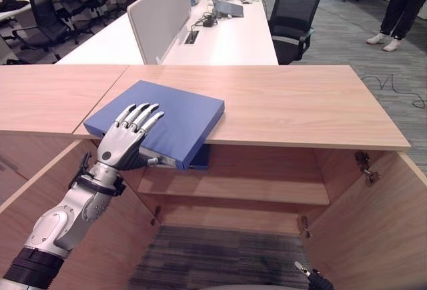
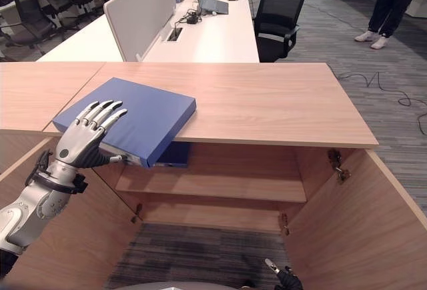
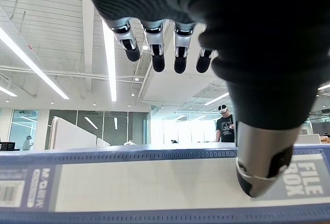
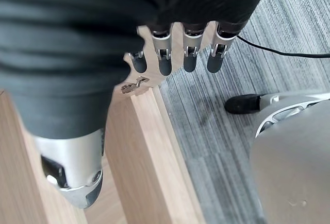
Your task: Put the empty folder in the office cabinet
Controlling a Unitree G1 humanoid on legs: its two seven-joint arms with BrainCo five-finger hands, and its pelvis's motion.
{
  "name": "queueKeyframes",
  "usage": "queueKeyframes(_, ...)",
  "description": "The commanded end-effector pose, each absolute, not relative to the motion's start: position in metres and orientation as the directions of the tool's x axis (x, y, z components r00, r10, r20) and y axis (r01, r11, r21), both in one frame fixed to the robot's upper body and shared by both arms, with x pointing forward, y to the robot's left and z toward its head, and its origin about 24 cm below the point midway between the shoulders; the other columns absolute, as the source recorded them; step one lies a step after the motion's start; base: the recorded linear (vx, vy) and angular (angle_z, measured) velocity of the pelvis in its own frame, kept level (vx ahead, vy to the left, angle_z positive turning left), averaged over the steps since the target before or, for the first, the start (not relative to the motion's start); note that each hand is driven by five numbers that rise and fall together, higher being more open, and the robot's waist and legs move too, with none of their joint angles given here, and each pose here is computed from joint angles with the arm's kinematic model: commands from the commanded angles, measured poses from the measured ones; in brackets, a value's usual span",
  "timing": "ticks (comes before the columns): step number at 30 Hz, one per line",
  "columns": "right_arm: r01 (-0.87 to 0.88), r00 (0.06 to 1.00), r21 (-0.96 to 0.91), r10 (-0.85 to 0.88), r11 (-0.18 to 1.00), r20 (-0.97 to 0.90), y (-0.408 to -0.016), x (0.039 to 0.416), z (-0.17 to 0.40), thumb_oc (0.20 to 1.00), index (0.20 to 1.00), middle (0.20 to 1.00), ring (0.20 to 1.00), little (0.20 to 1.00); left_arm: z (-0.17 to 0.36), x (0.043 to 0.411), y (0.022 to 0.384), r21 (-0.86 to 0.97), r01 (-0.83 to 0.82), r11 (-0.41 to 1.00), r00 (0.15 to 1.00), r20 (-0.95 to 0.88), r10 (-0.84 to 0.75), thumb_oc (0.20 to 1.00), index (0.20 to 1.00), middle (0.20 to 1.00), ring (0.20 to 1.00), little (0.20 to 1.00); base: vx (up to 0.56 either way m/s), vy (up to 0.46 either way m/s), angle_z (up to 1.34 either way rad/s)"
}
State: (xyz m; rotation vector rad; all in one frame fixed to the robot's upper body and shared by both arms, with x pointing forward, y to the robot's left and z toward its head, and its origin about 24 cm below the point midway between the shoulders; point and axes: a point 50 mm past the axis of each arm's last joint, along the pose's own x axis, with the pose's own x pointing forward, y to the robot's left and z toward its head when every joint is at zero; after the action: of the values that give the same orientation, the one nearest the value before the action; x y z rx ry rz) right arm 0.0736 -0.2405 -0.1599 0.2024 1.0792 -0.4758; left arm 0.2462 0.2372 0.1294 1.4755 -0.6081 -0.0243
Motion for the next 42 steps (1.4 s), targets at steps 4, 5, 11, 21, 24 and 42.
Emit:
queueKeyframes(4,0.499,0.437,-0.038,-0.289,0.866,-0.852,-0.242,0.099,-0.155,1.0,1.0,1.0,1.0,1.0,0.157,0.257,0.237,0.899,-0.43,0.081,0.802,0.422,-0.422,1.0,1.0,1.0,1.0,1.0,0.0,0.0,0.0)
queueKeyframes(5,0.499,0.437,-0.039,-0.291,0.865,-0.851,-0.243,0.099,-0.155,1.0,1.0,1.0,1.0,1.0,0.155,0.258,0.238,0.904,-0.42,0.077,0.808,0.411,-0.422,1.0,1.0,1.0,1.0,1.0,0.0,0.0,0.0)
queueKeyframes(11,0.497,0.434,-0.045,-0.292,0.867,-0.852,-0.245,0.098,-0.155,1.0,1.0,1.0,1.0,1.0,0.153,0.257,0.239,0.916,-0.397,0.047,0.817,0.377,-0.436,1.0,1.0,1.0,1.0,1.0,0.0,0.0,0.0)
queueKeyframes(21,0.492,0.436,-0.045,-0.291,0.869,-0.852,-0.244,0.098,-0.155,1.0,1.0,1.0,1.0,1.0,0.149,0.26,0.244,0.925,-0.38,-0.003,0.835,0.341,-0.433,1.0,1.0,1.0,1.0,1.0,0.0,0.0,0.0)
queueKeyframes(24,0.491,0.437,-0.047,-0.293,0.87,-0.851,-0.245,0.097,-0.155,1.0,1.0,1.0,1.0,1.0,0.147,0.261,0.245,0.928,-0.371,-0.022,0.841,0.326,-0.433,1.0,1.0,1.0,1.0,1.0,0.0,0.0,0.0)
queueKeyframes(42,0.48,0.432,-0.053,-0.288,0.876,-0.855,-0.242,0.099,-0.155,1.0,1.0,1.0,1.0,1.0,0.138,0.274,0.245,0.923,-0.375,-0.082,0.858,0.312,-0.408,1.0,1.0,1.0,1.0,1.0,0.0,0.001,-0.01)
